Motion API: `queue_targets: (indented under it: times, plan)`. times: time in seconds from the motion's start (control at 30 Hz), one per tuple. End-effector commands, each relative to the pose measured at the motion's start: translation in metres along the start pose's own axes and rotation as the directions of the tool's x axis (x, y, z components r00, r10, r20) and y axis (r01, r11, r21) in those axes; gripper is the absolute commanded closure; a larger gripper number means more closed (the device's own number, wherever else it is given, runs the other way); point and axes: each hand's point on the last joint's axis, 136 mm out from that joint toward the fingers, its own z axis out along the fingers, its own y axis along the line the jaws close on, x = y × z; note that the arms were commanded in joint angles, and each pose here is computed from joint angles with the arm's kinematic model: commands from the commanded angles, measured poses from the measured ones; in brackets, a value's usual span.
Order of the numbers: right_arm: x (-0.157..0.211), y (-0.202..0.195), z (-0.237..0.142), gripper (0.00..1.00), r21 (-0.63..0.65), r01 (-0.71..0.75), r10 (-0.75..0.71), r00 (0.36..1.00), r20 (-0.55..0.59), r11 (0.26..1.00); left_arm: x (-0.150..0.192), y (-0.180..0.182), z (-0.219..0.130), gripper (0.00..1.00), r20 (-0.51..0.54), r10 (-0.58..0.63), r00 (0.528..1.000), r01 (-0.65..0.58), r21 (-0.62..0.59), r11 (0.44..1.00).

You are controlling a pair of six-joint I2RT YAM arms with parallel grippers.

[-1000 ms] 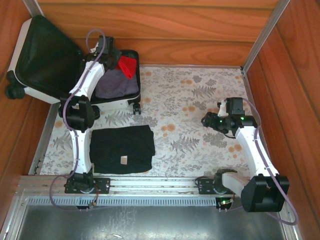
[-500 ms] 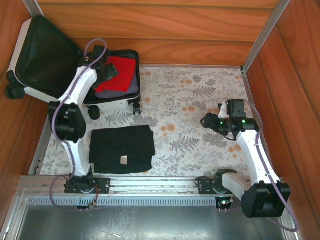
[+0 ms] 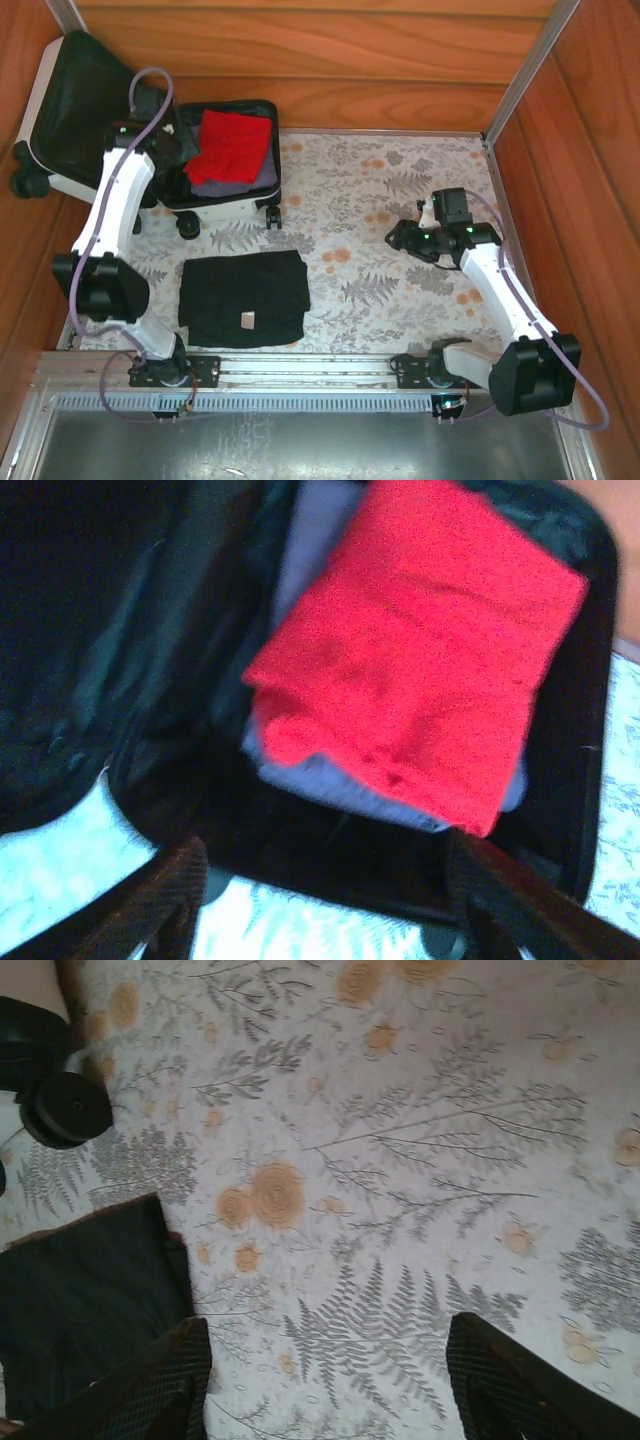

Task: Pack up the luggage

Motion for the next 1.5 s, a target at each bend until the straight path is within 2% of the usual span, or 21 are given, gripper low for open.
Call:
queue_targets:
  times: [0.0,0.07,0.2,0.37,0.47,0.57,0.6,0.73,0.87,0.93,1.07,1.23,1.37,1.47]
  plan:
    - [-0.017,0.016,-0.007,0.37,-0.018,-0.005,0.006,0.998,0.062,1.000,0.005,-0.014,0.056,0.56,-0.149,-0.029,0.988,0.047,0.117,0.992]
    - [-0.018,0.017,-0.009,0.41,-0.011,-0.011,0.012,0.997,0.074,1.000,0.008,-0.019,0.086,0.69,-0.205,-0.047,0.978,0.076,0.135,0.988]
    - [-0.014,0.014,-0.013,0.47,0.005,-0.022,0.022,0.996,0.086,1.000,0.024,-0.010,0.129,0.83,-0.272,-0.082,0.959,0.107,0.080,0.991]
    - [-0.005,0.011,-0.017,0.45,0.010,-0.017,0.017,0.997,0.081,1.000,0.060,0.017,0.156,0.87,-0.346,-0.124,0.930,0.121,-0.030,0.992]
    - [-0.001,0.016,-0.018,0.34,0.001,0.009,-0.009,0.998,0.057,1.000,0.079,0.033,0.157,0.88,-0.375,-0.141,0.916,0.117,-0.085,0.989]
    - [0.001,0.027,-0.018,0.26,0.004,0.052,-0.052,0.998,0.027,0.999,0.084,0.041,0.141,0.87,-0.351,-0.130,0.927,0.103,-0.095,0.990]
    - [0.004,0.033,-0.016,0.24,0.009,0.072,-0.072,0.997,0.009,0.997,0.076,0.038,0.127,0.80,-0.310,-0.118,0.943,0.099,-0.075,0.992]
    - [0.019,0.061,0.005,0.20,0.004,0.127,-0.126,0.988,-0.083,0.992,0.053,0.044,0.062,0.31,-0.124,-0.069,0.990,0.063,-0.052,0.997]
    - [0.047,0.090,0.048,0.16,0.006,0.186,-0.181,0.965,-0.189,0.983,0.044,0.064,-0.010,0.11,0.063,-0.033,0.997,0.039,-0.094,0.995]
    - [0.063,0.106,0.072,0.16,-0.001,0.206,-0.201,0.950,-0.238,0.978,0.051,0.078,-0.040,0.06,0.137,-0.039,0.990,0.054,-0.114,0.992]
    - [0.085,0.131,0.107,0.15,0.010,0.225,-0.211,0.927,-0.312,0.974,0.086,0.097,-0.068,0.05,0.181,-0.090,0.979,0.107,-0.090,0.990]
    - [0.112,0.143,0.149,0.15,0.074,0.212,-0.168,0.907,-0.386,0.974,0.141,0.116,-0.068,0.04,0.146,-0.207,0.967,0.214,-0.039,0.976]
    - [0.135,0.141,0.168,0.15,0.144,0.232,-0.149,0.888,-0.435,0.962,0.169,0.118,-0.063,0.04,0.098,-0.247,0.964,0.249,0.001,0.969]
    - [0.148,0.134,0.180,0.20,0.173,0.240,-0.138,0.880,-0.455,0.955,0.181,0.121,-0.060,0.04,0.078,-0.266,0.961,0.266,0.011,0.964]
